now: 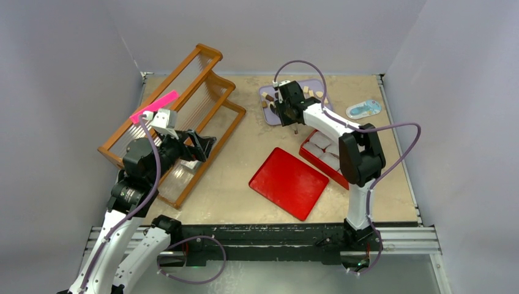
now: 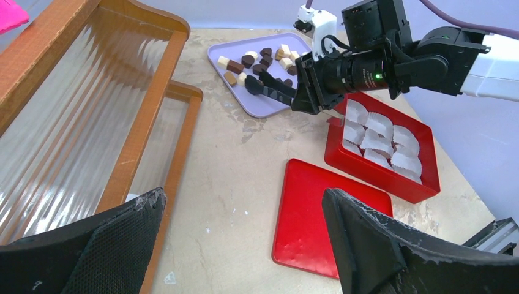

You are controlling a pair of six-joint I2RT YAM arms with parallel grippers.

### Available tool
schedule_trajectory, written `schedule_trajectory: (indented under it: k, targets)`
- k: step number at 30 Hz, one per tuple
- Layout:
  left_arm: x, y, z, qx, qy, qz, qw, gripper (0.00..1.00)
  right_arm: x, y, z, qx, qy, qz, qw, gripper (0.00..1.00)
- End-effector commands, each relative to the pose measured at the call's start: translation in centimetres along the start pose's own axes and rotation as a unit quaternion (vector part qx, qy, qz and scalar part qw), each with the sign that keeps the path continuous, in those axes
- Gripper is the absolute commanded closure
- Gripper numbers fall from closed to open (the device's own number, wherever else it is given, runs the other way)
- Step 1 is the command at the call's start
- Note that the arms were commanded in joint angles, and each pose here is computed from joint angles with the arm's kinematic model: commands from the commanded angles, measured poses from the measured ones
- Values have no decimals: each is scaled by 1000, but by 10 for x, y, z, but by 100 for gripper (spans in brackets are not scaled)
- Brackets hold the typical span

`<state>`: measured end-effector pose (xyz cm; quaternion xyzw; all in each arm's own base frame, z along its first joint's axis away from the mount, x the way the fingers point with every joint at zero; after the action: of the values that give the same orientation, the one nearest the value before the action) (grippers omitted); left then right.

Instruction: Pack the chocolate

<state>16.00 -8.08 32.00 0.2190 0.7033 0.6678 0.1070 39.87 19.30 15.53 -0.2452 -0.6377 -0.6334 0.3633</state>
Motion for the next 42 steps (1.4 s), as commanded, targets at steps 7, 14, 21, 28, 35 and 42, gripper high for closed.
schedule_trajectory:
  k: [7, 14, 21, 28, 35, 42]
  targets:
    - [0, 3, 1, -10, 4, -15, 1000, 2, 49, 19, -1, -24, 18, -33, 999, 69]
    - [0, 3, 1, -9, 5, -14, 1000, 2, 78, 15, -3, -56, 16, -17, 998, 69]
    - [-1, 2, 0, -8, -2, -12, 1000, 2, 120, -1, -19, -96, -37, -8, 995, 69]
    - [0, 3, -1, -8, -5, -14, 1000, 2, 156, -20, -43, -119, -118, -7, 986, 68]
    - [2, 4, -1, -8, -6, -17, 1000, 2, 166, -33, -78, -176, -160, 0, 971, 68]
    - [3, 4, -1, -8, -6, -18, 1000, 2, 150, -43, -94, -212, -174, 3, 962, 68]
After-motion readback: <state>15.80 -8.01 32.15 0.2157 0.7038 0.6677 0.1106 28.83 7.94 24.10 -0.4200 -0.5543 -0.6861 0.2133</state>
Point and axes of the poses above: each gripper's point midway between its finger pads, its own x axis back along the fingers, its own z axis along the line the jaws close on, y = z × x, the point moved 9 cm from there along x, back along the fingers, and after that the axes turned 14 degrees about -x, right-handed, at the moved point
